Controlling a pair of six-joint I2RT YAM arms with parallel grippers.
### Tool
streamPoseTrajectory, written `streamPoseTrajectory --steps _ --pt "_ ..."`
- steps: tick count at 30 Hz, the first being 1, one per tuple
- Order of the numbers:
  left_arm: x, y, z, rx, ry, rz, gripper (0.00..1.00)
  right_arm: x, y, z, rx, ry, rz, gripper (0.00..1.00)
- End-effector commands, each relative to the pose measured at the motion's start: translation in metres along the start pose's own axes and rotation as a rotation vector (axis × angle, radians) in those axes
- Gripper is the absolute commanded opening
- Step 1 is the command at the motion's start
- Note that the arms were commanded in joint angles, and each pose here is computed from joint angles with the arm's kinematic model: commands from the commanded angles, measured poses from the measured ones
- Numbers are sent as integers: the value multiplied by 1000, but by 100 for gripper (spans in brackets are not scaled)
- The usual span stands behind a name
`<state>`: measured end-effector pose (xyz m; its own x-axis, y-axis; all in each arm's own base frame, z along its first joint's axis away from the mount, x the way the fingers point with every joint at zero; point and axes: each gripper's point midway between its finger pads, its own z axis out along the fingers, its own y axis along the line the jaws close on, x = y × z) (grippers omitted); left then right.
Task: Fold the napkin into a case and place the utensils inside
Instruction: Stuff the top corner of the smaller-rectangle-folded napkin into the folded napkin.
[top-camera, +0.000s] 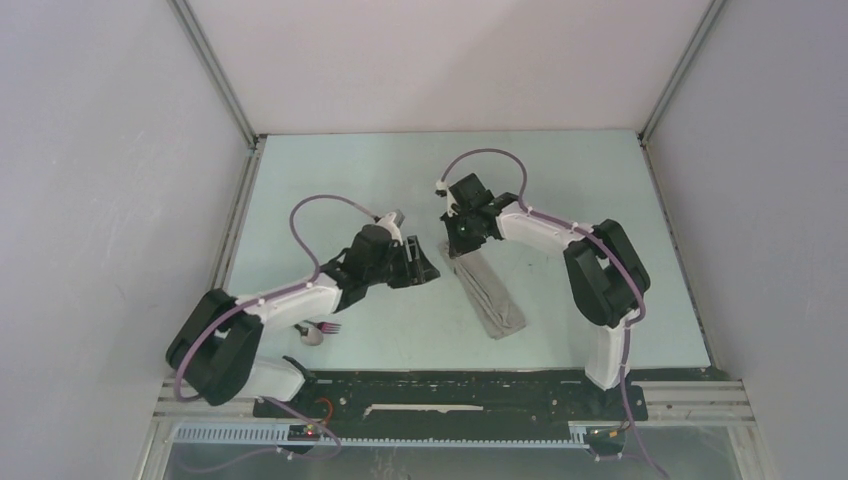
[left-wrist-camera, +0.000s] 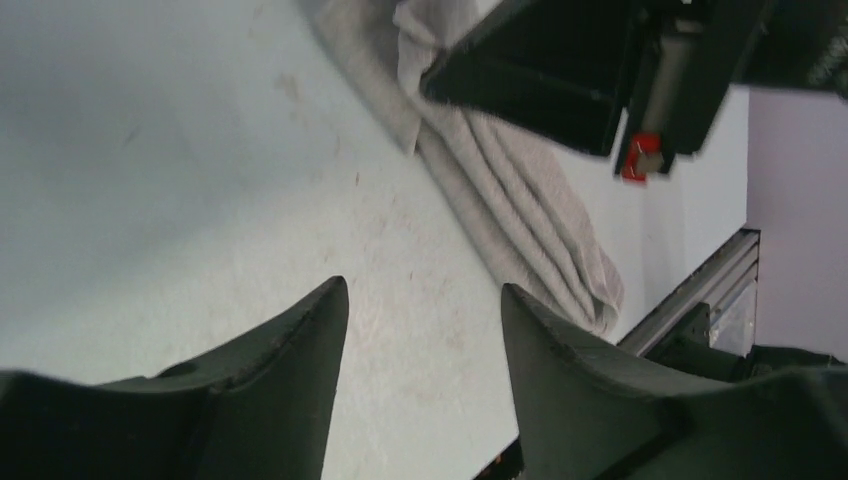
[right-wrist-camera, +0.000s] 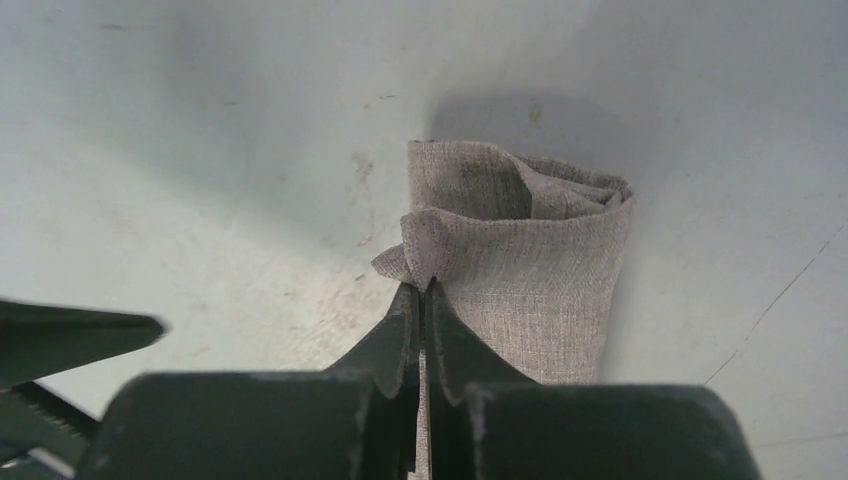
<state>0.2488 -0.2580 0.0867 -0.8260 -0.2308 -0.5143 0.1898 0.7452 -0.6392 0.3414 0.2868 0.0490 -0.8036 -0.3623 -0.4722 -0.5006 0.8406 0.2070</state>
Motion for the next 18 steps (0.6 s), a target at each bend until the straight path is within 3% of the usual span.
streamPoseTrajectory --steps 1,9,18 --pt "-31 -19 24 11 -48 123 59 -18 13 -31 -109 -80 189 0" --pt "-34 -26 70 -108 -25 265 43 -14 -4 -39 -157 -108 496 0" --pt "-28 -22 99 -209 2 342 41 -15 -8 -40 -216 -130 636 0"
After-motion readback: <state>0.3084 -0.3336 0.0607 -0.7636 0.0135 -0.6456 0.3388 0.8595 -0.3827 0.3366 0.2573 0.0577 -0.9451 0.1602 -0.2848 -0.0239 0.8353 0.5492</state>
